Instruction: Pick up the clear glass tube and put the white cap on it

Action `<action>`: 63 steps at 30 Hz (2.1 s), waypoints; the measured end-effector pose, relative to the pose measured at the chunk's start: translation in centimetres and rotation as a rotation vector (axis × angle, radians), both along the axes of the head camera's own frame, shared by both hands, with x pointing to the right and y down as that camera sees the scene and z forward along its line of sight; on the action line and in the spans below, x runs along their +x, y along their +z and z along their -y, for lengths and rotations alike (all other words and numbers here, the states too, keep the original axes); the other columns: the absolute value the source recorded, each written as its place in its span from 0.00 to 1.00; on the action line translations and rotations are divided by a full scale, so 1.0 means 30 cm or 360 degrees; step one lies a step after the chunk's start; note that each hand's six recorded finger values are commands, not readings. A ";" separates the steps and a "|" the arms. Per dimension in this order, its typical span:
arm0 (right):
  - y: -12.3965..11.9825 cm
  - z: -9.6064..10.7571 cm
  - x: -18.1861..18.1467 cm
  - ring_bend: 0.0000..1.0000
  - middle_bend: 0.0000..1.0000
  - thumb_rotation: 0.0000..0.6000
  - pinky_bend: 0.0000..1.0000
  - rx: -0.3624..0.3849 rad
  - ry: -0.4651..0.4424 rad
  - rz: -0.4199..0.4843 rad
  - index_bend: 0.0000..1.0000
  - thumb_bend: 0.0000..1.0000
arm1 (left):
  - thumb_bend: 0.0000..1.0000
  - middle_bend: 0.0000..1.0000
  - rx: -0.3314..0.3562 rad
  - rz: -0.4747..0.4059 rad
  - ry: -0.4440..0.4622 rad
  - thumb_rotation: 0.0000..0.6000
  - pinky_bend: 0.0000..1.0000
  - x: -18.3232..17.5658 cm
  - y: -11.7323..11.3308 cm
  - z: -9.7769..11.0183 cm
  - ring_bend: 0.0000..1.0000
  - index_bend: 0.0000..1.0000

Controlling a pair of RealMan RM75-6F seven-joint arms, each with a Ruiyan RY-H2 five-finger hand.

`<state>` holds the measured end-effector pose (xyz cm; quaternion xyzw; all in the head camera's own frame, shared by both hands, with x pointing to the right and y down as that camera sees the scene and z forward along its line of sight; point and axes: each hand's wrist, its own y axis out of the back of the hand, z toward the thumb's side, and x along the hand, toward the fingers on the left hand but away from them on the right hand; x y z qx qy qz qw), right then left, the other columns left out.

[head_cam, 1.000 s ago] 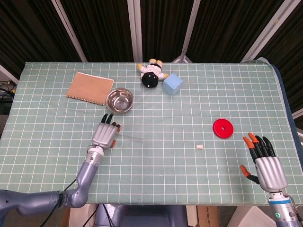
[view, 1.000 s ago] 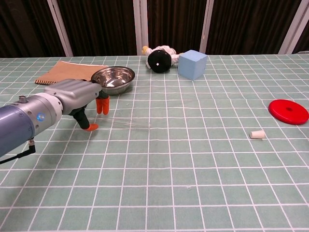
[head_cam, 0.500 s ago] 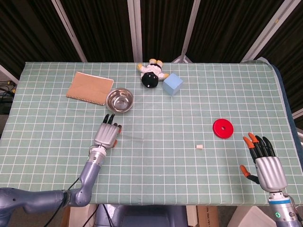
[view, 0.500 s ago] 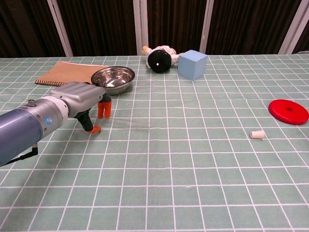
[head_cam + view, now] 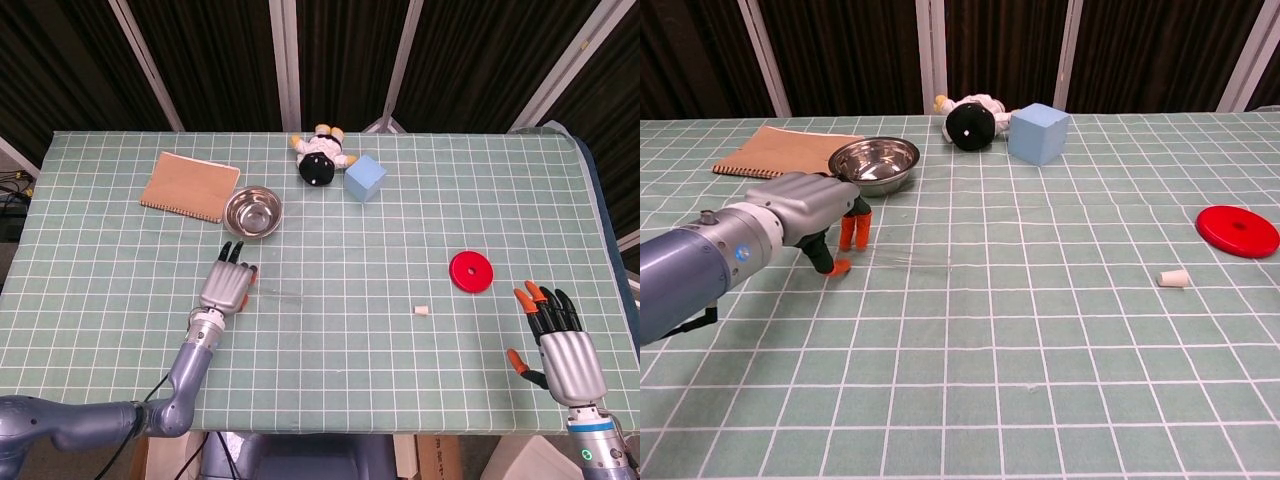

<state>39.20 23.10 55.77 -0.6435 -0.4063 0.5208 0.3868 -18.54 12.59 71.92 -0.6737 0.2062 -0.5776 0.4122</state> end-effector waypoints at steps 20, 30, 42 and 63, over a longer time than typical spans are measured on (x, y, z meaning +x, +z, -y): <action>-0.004 -0.001 -0.001 0.00 0.00 1.00 0.00 0.0008 0.0004 0.0011 0.00 0.32 | 0.52 0.55 0.0031 -0.0006 0.0021 1.00 0.00 0.000 0.001 -0.007 0.07 0.53; -0.004 -0.002 -0.002 0.00 0.00 1.00 0.00 0.0008 0.0002 0.0011 0.00 0.32 | 0.54 0.57 0.0121 -0.0170 0.0004 1.00 0.00 0.011 -0.047 0.015 0.08 0.54; 0.000 -0.005 -0.003 0.00 0.00 1.00 0.00 0.0003 -0.0009 -0.0008 0.00 0.32 | 0.54 0.57 0.0244 -0.0470 -0.0012 1.00 0.00 -0.053 -0.136 0.012 0.08 0.54; 0.057 0.027 -0.062 0.04 0.15 1.00 0.00 -0.0070 -0.0110 -0.0025 0.25 0.32 | 0.54 0.57 0.0382 -0.0716 -0.0212 1.00 0.00 -0.404 -0.331 -0.017 0.08 0.54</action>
